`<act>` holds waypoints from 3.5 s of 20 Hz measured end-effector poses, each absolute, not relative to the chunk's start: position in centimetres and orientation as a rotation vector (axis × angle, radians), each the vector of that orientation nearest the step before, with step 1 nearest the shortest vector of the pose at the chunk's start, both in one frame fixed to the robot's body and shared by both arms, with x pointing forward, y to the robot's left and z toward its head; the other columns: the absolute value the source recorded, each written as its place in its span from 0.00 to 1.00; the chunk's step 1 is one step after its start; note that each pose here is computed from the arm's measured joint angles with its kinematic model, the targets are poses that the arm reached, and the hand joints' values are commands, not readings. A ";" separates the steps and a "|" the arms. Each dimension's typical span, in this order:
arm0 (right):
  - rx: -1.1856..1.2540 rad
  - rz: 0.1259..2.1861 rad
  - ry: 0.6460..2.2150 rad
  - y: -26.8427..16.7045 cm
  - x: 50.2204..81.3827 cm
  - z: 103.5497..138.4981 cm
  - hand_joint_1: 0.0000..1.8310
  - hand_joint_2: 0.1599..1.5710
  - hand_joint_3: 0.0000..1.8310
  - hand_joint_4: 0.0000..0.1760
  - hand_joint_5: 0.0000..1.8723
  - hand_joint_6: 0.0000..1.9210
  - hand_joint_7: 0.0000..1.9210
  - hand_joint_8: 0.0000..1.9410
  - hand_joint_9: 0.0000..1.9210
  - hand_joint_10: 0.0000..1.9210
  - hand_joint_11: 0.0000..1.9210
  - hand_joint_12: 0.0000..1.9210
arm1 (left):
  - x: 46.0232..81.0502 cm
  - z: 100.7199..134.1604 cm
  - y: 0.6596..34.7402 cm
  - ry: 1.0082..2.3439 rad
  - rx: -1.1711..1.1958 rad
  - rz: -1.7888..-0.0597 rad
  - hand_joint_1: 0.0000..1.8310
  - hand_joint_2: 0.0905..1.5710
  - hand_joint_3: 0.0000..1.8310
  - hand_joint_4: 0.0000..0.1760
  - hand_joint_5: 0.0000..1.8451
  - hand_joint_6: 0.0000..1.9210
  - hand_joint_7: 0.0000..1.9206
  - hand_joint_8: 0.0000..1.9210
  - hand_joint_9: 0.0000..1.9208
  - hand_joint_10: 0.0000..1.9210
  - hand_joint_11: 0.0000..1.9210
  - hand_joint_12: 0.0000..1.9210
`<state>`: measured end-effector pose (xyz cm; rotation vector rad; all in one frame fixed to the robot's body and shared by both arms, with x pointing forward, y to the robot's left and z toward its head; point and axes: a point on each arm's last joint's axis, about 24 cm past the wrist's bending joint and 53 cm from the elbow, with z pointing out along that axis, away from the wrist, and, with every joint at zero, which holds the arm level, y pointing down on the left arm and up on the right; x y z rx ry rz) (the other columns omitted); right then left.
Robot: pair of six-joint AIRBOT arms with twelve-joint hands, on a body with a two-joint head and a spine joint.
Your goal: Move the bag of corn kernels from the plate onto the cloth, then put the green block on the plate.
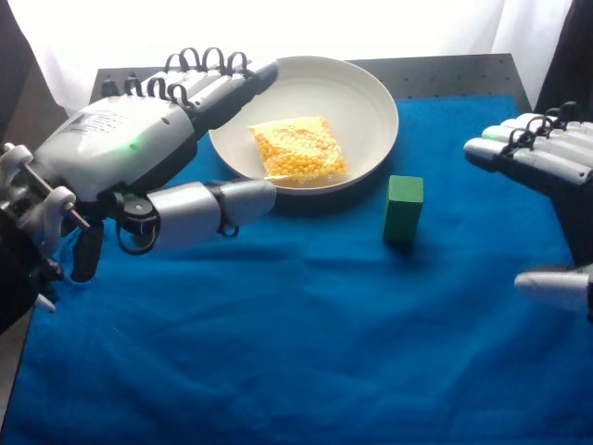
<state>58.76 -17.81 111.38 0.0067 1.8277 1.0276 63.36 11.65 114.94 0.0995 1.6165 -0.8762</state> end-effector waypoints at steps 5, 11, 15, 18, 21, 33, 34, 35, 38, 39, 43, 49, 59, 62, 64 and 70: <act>0.016 1.024 1.828 -18.0 58.9 111.3 0.23 0.79 0.01 0.00 0.00 0.00 0.00 0.00 0.00 0.00 0.00 0.00 | 66.0 115.3 10.6 1.631 0.097 -0.868 0.22 0.87 0.00 0.05 0.00 0.00 0.00 0.00 0.00 0.00 0.00 0.09; 0.020 1.031 1.833 -17.7 58.9 111.0 0.25 0.79 0.00 0.12 0.00 0.00 0.00 0.00 0.00 0.00 0.00 0.00 | 71.2 114.6 6.6 1.709 0.104 -0.865 0.34 0.79 0.00 0.15 0.01 0.00 0.05 0.01 0.09 0.03 0.00 0.62; 0.020 1.022 1.851 -17.7 58.8 110.5 0.27 0.80 0.00 0.15 0.00 0.00 0.00 0.00 0.00 0.00 0.00 0.00 | 72.6 109.5 5.5 1.880 0.118 -0.781 0.32 0.78 0.00 0.16 0.02 0.00 0.03 0.00 0.07 0.01 0.00 0.50; 0.020 1.025 1.853 -17.6 58.8 110.4 0.27 0.81 0.01 0.12 0.00 0.00 0.00 0.00 0.00 0.00 0.00 0.00 | 73.7 107.6 5.1 1.938 0.076 -0.771 0.34 0.79 0.00 0.00 0.05 0.00 0.05 0.00 0.07 0.01 0.00 0.48; 0.021 1.022 1.855 -17.7 58.8 110.4 0.28 0.81 0.00 0.24 0.00 0.00 0.00 0.00 0.00 0.00 0.00 0.00 | 74.2 106.6 5.4 1.969 0.056 -0.746 0.40 0.83 0.00 0.01 0.09 0.01 0.08 0.01 0.10 0.01 0.00 0.52; 0.020 1.021 1.856 -17.7 58.8 110.3 0.30 0.81 0.00 0.14 0.00 0.00 0.00 0.00 0.00 0.00 0.00 0.00 | 76.5 108.1 5.7 1.954 0.009 -0.737 0.88 0.79 0.00 0.00 0.30 0.14 0.10 0.37 0.27 0.89 0.14 0.84; 0.020 1.022 1.856 -17.7 58.8 110.3 0.30 0.81 0.00 0.16 0.00 0.00 0.00 0.00 0.00 0.00 0.00 0.00 | 76.5 108.2 5.6 1.953 0.014 -0.737 0.88 0.79 0.00 0.00 0.27 0.25 0.09 0.42 0.27 0.89 0.16 0.86; 0.019 1.023 1.856 -17.6 58.8 110.3 0.30 0.81 0.00 0.18 0.00 0.00 0.00 0.00 0.00 0.00 0.00 0.00 | 76.5 108.2 5.6 1.954 0.016 -0.738 0.88 0.79 0.00 0.00 0.23 0.39 0.09 0.46 0.28 0.89 0.18 0.87; 0.019 1.020 1.856 -17.7 58.9 110.3 0.30 0.82 0.00 0.20 0.00 0.00 0.00 0.00 0.00 0.00 0.00 0.00 | 76.5 108.4 5.5 1.954 0.018 -0.739 0.69 0.89 0.00 0.00 0.26 0.89 0.15 0.94 0.27 0.95 0.23 0.92; 0.020 1.020 1.855 -17.7 58.9 110.3 0.31 0.81 0.00 0.20 0.00 0.00 0.00 0.00 0.00 0.00 0.00 0.00 | 76.3 108.7 5.3 1.943 0.035 -0.738 0.68 0.90 0.00 0.00 0.26 0.91 0.14 0.96 0.26 0.96 0.23 0.91; 0.021 1.021 1.856 -17.7 58.9 110.3 0.29 0.82 0.00 0.07 0.00 0.00 0.00 0.00 0.00 0.00 0.00 0.00 | 75.2 111.0 4.9 1.886 0.089 -0.750 0.79 0.85 0.00 0.00 0.29 0.90 0.17 0.93 0.23 0.93 0.25 0.97; 0.027 1.020 1.858 -17.8 58.9 110.2 0.31 0.82 0.00 0.08 0.00 0.00 0.00 0.00 0.00 0.00 0.00 0.00 | 71.9 116.9 6.2 1.697 0.174 -0.795 0.80 0.85 0.01 0.00 0.15 0.48 0.21 0.93 0.25 0.98 0.27 1.00; 0.053 1.028 1.859 -17.7 58.8 110.2 0.35 0.82 0.00 0.06 0.00 0.00 0.00 0.00 0.00 0.00 0.00 0.00 | 58.7 111.5 10.2 1.782 0.197 -0.993 0.57 0.90 0.00 0.04 0.26 0.93 0.22 0.93 0.15 0.78 0.10 0.90; 0.065 1.027 1.857 -17.8 59.0 110.2 0.35 0.81 0.00 0.00 0.00 0.00 0.00 0.00 0.00 0.00 0.00 0.00 | 58.3 109.5 11.3 1.836 0.114 -0.989 0.25 0.68 0.00 0.84 0.01 0.04 0.01 0.02 0.01 0.03 0.00 0.09; 0.061 1.028 1.859 -17.7 58.9 110.1 0.37 0.80 0.00 0.06 0.00 0.00 0.00 0.00 0.00 0.00 0.00 0.00 | 58.4 109.3 11.8 1.836 0.085 -0.986 0.09 0.64 0.00 0.67 0.00 0.00 0.00 0.00 0.00 0.00 0.00 0.00; 0.071 1.069 1.855 -17.5 59.7 110.0 0.34 0.78 0.00 0.00 0.00 0.00 0.00 0.00 0.00 0.00 0.00 0.00 | 59.4 110.4 13.4 1.772 -0.017 -0.982 0.14 0.67 0.01 0.99 0.00 0.00 0.00 0.00 0.00 0.00 0.00 0.00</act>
